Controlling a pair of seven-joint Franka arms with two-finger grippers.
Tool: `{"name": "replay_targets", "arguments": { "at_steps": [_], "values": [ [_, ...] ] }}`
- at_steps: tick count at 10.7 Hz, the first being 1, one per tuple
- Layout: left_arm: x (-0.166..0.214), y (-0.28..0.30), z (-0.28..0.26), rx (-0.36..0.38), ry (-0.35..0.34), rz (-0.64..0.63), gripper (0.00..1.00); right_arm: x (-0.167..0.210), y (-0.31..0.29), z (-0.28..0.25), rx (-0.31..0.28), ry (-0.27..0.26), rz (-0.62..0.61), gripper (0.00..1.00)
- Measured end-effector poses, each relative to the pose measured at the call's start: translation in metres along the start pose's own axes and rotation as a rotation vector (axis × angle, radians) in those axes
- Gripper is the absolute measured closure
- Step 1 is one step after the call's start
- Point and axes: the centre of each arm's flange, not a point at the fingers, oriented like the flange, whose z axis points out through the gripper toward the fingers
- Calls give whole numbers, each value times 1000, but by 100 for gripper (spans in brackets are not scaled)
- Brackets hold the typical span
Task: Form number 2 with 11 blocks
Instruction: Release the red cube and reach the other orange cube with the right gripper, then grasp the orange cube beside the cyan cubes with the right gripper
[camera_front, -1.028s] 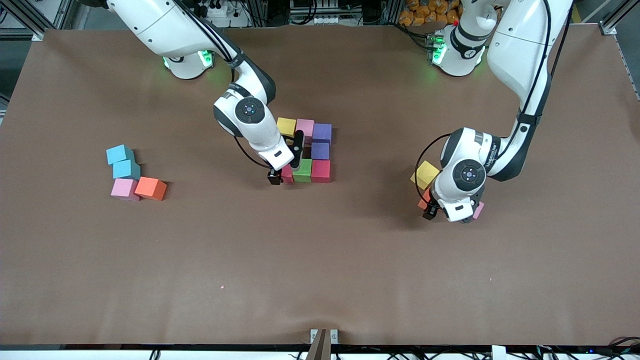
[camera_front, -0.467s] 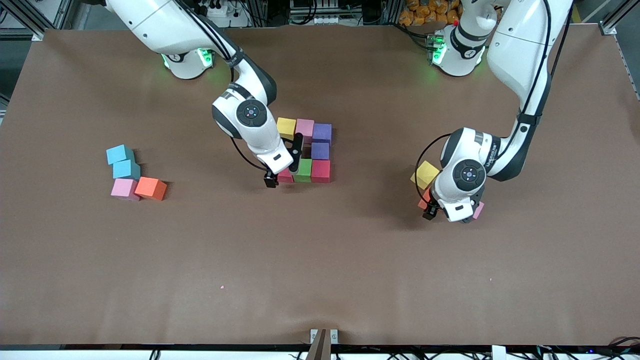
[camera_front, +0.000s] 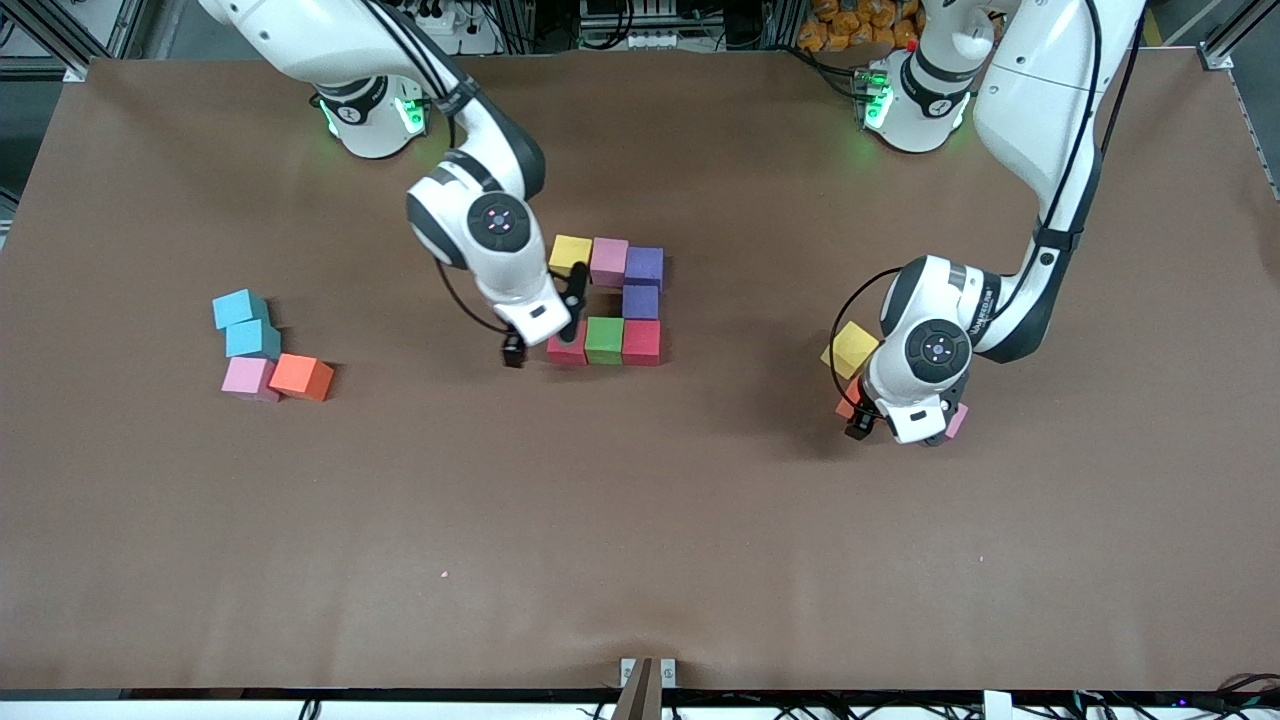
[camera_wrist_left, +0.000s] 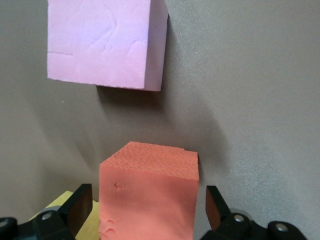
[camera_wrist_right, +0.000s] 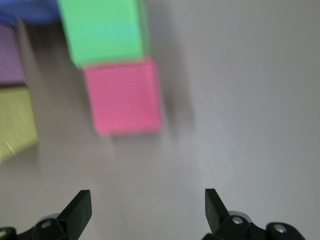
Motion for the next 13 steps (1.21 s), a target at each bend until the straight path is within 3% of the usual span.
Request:
{"name": "replay_targets", "arguments": {
  "at_steps": [4,8,10,13],
  "values": [
    [0,0,0,0,0,0,0,-100,76,-7,-32,-48,38,0],
    [0,0,0,0,0,-1,0,-218,117,30,-54,-5,197,0],
    [0,0,0,0,0,-1,0,-255,123,43,-36,-9,157,0],
    [0,0,0,0,0,-1,0,-280,122,68,-25,2,51,0]
  ]
}}
